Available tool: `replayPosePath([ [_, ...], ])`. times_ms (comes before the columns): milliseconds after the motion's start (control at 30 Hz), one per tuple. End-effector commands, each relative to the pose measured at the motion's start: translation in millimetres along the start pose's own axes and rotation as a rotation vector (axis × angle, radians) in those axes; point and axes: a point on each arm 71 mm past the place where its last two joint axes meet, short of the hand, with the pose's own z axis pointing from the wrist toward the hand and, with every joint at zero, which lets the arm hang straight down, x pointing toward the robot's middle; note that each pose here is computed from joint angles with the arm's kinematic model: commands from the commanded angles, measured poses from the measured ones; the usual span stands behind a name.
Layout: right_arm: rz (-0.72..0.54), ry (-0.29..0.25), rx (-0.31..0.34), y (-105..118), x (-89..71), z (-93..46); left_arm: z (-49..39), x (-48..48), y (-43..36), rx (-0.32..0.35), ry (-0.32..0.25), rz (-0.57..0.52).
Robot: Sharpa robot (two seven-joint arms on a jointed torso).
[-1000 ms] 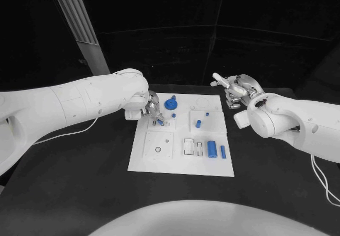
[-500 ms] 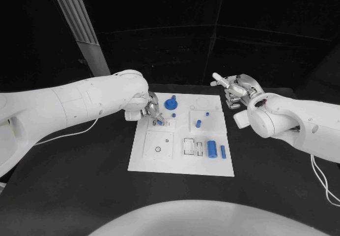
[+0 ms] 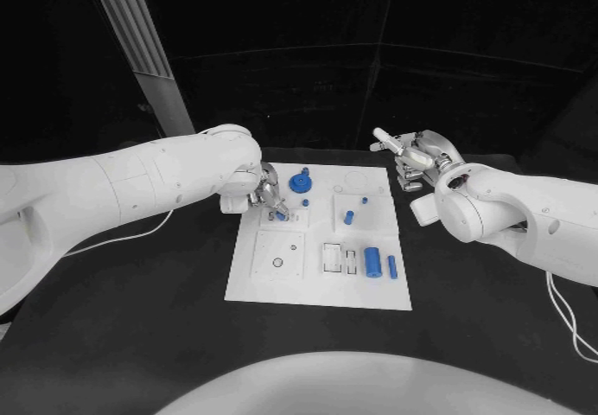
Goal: Assemble the parts on the task board
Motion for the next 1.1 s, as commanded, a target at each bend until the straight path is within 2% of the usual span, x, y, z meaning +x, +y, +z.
replayPosePath([
  [33,-0.003,-0.001,-0.008,1.5,-0.3,0.0,0.6,-0.2,-1.1,0.008,-0.009,-0.008],
  [800,-0.003,-0.004,-0.003,1.0,-0.7,0.1,1.7,-1.3,-1.0,0.013,-0.016,-0.014],
  [1100,-0.003,-0.005,-0.003,1.0,-0.8,0.0,2.4,-0.3,-1.4,0.007,0.003,-0.002],
])
